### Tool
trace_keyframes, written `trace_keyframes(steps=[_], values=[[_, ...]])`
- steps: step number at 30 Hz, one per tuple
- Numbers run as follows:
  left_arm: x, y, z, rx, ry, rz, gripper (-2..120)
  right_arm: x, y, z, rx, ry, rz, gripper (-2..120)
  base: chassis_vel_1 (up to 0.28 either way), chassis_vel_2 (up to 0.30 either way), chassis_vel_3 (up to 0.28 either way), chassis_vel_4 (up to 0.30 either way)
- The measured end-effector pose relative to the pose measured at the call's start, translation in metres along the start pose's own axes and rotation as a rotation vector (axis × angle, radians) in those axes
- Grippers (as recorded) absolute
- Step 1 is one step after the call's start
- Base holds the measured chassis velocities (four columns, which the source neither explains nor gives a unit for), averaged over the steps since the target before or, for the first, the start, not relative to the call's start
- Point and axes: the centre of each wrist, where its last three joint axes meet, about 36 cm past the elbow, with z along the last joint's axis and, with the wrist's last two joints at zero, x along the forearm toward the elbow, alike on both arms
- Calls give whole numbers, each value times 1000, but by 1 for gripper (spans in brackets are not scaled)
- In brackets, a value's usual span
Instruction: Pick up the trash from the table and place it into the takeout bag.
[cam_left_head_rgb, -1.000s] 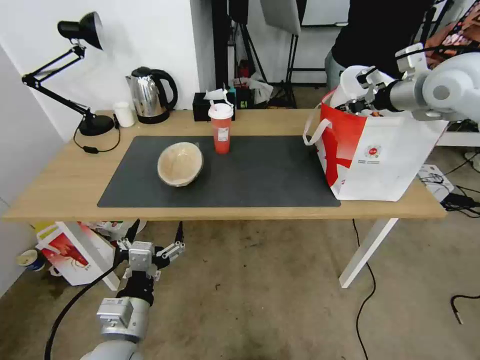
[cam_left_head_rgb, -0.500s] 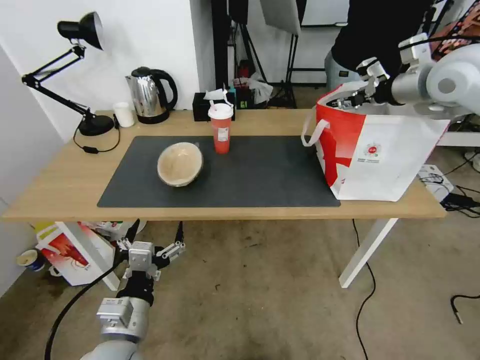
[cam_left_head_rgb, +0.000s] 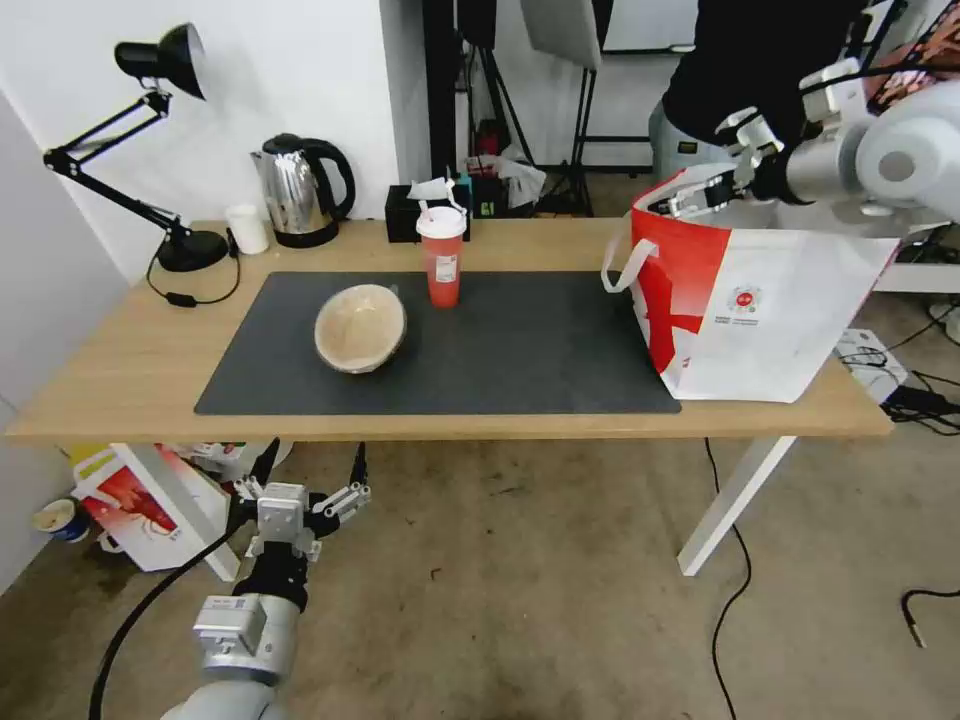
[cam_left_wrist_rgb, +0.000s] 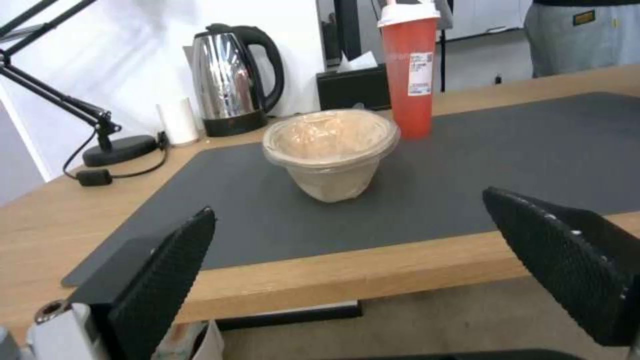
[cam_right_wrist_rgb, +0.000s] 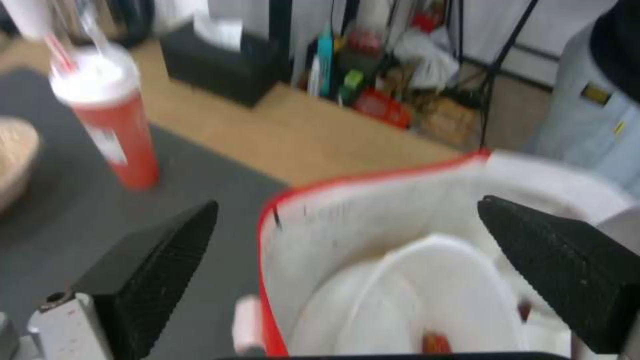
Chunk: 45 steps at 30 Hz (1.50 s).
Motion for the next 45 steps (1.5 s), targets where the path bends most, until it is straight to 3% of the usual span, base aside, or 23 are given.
trace_keyframes(steps=[11, 13, 16, 18, 19, 24, 26, 27, 32, 38, 45], values=[[0, 0, 0, 0, 0, 0, 100, 40, 10, 1, -37, -217, 32, 100, 0, 0, 0, 0], [0, 0, 0, 0, 0, 0, 100, 49, 7, 5, -60, -316, 49, 100, 0, 0, 0, 0], [0, 0, 0, 0, 0, 0, 100, 52, 7, 8, -70, -381, 49, 100, 0, 0, 0, 0], [0, 0, 0, 0, 0, 0, 100, 61, 14, 8, -86, -511, 42, 100, 0, 0, 0, 0], [0, 0, 0, 0, 0, 0, 100, 61, 14, 8, -86, -511, 42, 100, 0, 0, 0, 0], [0, 0, 0, 0, 0, 0, 100, 64, 46, 27, -121, -625, 46, 100, 0, 0, 0, 0], [0, 0, 0, 0, 0, 0, 100, 65, 73, 42, -123, -685, 48, 100, 0, 0, 0, 0], [0, 0, 0, 0, 0, 0, 100, 65, 73, 42, -123, -685, 48, 100, 0, 0, 0, 0], [0, 0, 0, 0, 0, 0, 100, 89, 122, 65, -80, -873, 126, 100, 0, 0, 0, 0], [0, 0, 0, 0, 0, 0, 100, 87, 146, 96, -19, -1033, 207, 100, 0, 0, 0, 0], [0, 0, 0, 0, 0, 0, 100, 76, 168, 155, -26, -1070, 274, 100, 0, 0, 0, 0]])
